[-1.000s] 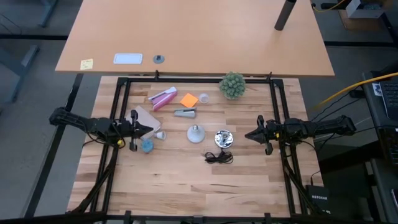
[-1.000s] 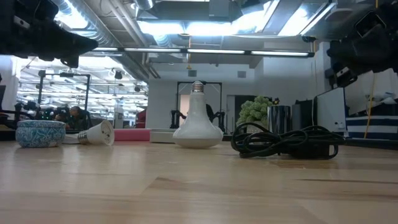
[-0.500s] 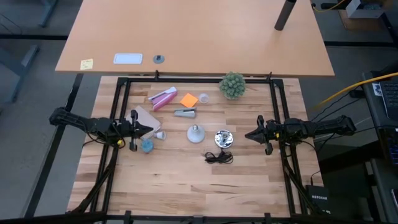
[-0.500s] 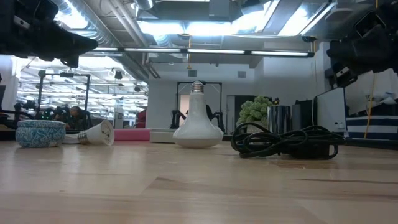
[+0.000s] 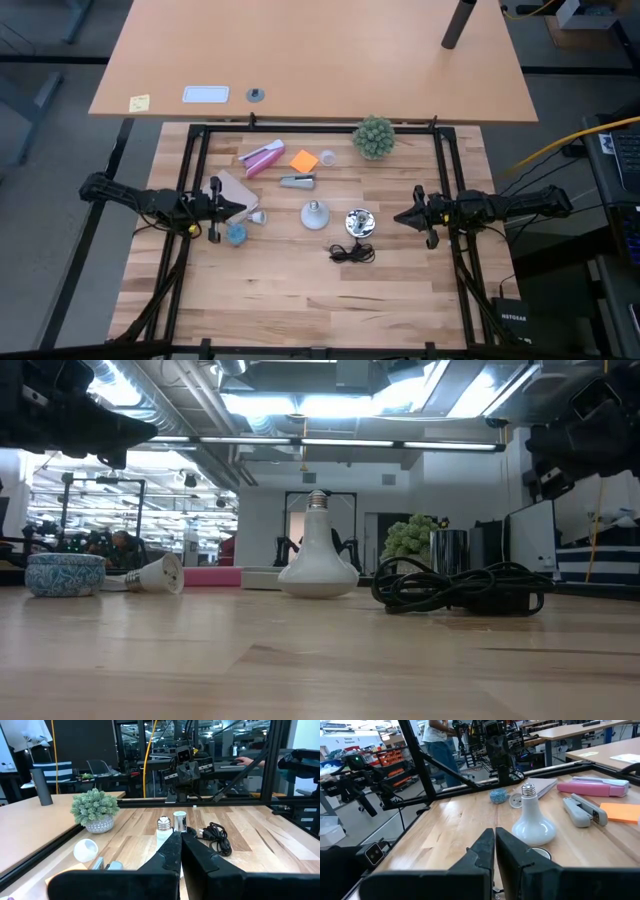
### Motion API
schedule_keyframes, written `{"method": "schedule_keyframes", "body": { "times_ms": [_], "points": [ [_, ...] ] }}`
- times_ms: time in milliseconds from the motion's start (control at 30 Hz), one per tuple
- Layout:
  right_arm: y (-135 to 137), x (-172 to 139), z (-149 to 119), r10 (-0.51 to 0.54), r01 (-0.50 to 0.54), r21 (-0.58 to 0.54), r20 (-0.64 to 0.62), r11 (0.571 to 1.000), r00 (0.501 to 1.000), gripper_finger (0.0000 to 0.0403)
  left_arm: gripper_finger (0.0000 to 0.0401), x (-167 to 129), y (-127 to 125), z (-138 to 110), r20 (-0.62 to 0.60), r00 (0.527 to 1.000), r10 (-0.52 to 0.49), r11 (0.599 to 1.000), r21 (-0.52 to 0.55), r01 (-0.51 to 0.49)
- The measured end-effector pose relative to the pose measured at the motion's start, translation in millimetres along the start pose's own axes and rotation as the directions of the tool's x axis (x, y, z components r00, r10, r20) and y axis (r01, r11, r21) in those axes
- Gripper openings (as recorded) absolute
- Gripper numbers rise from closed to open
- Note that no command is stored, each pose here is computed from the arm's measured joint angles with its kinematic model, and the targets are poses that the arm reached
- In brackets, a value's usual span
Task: Screw lightbulb
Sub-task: Return to Home Position
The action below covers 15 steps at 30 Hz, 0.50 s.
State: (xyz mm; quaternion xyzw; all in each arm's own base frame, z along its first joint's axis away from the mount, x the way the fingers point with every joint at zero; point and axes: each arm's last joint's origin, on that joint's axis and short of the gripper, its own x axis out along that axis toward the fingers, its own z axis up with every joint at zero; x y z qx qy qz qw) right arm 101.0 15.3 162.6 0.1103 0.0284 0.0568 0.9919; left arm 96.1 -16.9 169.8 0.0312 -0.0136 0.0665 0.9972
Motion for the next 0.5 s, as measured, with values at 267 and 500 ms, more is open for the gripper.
{"method": "schedule_keyframes", "body": {
  "times_ms": [267, 500],
  "points": [
    [0.0, 0.0, -0.2, 0.000, 0.000, -0.022, -0.002, 1.000, 1.000, 0.0021, 0.0001, 0.0, 0.0, 0.0, 0.000, 1.000, 0.000, 1.000, 0.000, 0.000],
    [0.0, 0.0, -0.1, 0.000, 0.000, -0.022, -0.001, 1.000, 1.000, 0.0021, 0.0001, 0.0, 0.0, 0.0, 0.000, 1.000, 0.000, 1.000, 0.000, 0.000]
  ]
}}
